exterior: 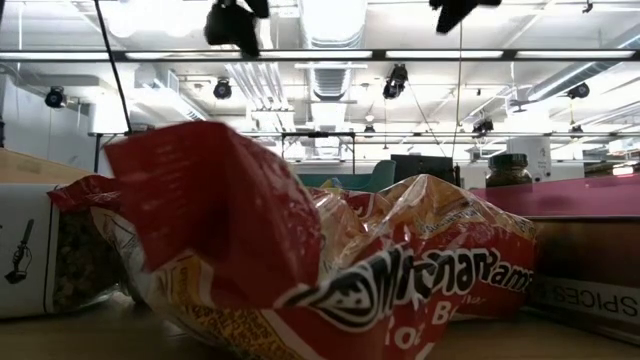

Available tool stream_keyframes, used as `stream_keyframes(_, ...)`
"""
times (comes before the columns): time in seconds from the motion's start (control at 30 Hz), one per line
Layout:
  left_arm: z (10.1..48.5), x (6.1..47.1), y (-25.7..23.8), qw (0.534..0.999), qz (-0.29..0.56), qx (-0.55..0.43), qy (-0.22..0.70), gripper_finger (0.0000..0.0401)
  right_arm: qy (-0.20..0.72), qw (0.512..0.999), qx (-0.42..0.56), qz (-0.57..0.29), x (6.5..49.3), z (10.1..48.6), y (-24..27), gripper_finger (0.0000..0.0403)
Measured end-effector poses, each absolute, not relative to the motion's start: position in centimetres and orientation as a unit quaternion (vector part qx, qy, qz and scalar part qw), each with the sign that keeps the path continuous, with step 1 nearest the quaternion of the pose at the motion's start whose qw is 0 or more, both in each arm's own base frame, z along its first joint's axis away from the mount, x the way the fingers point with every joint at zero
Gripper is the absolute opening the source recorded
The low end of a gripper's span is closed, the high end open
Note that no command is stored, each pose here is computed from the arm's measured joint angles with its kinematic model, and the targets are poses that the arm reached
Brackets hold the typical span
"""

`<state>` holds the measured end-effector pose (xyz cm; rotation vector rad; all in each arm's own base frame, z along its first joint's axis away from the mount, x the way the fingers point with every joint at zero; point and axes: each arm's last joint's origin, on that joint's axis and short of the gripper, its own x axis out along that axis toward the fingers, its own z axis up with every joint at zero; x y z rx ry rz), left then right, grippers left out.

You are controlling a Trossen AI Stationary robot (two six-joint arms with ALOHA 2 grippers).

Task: Pick & Place Food Item
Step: Put the orange spice pack into the pink bin

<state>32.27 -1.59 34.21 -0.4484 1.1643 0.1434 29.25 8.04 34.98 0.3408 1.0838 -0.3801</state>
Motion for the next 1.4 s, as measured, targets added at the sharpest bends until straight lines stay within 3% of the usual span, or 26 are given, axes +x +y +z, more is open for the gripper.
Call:
stream_keyframes(0.2, 34.9, 31.0, -3.5, 0.804, 0.055, -0.209, 0.554, 0.0269, 0.549, 0.813, 0.163, -0.103, 30.3, 32.4, 6.2, 0.0223)
stream_keyframes(0.37, 35.0, 29.0, -4.3, 0.814, 0.056, -0.227, 0.532, 0.0269, 0.572, 0.8, 0.158, -0.09, 30.5, 30.5, 4.3, 0.0223)
stream_keyframes(0.63, 33.6, 25.6, -5.0, 0.833, 0.055, -0.327, 0.443, 0.0269, 0.57, 0.807, 0.144, -0.05, 31.1, 28.1, 2.4, 0.0223)
stream_keyframes(0.83, 31.9, 23.5, -4.9, 0.809, 0.084, -0.394, 0.428, 0.0269, 0.583, 0.801, 0.133, -0.024, 32.2, 25.0, 0.7, 0.0223)
stream_keyframes(1.4, 30.8, 22.7, -5.6, 0.794, 0.089, -0.406, 0.443, 0.0269, 0.647, 0.755, 0.01, 0.106, 34.8, 17.5, -0.7, 0.0223)
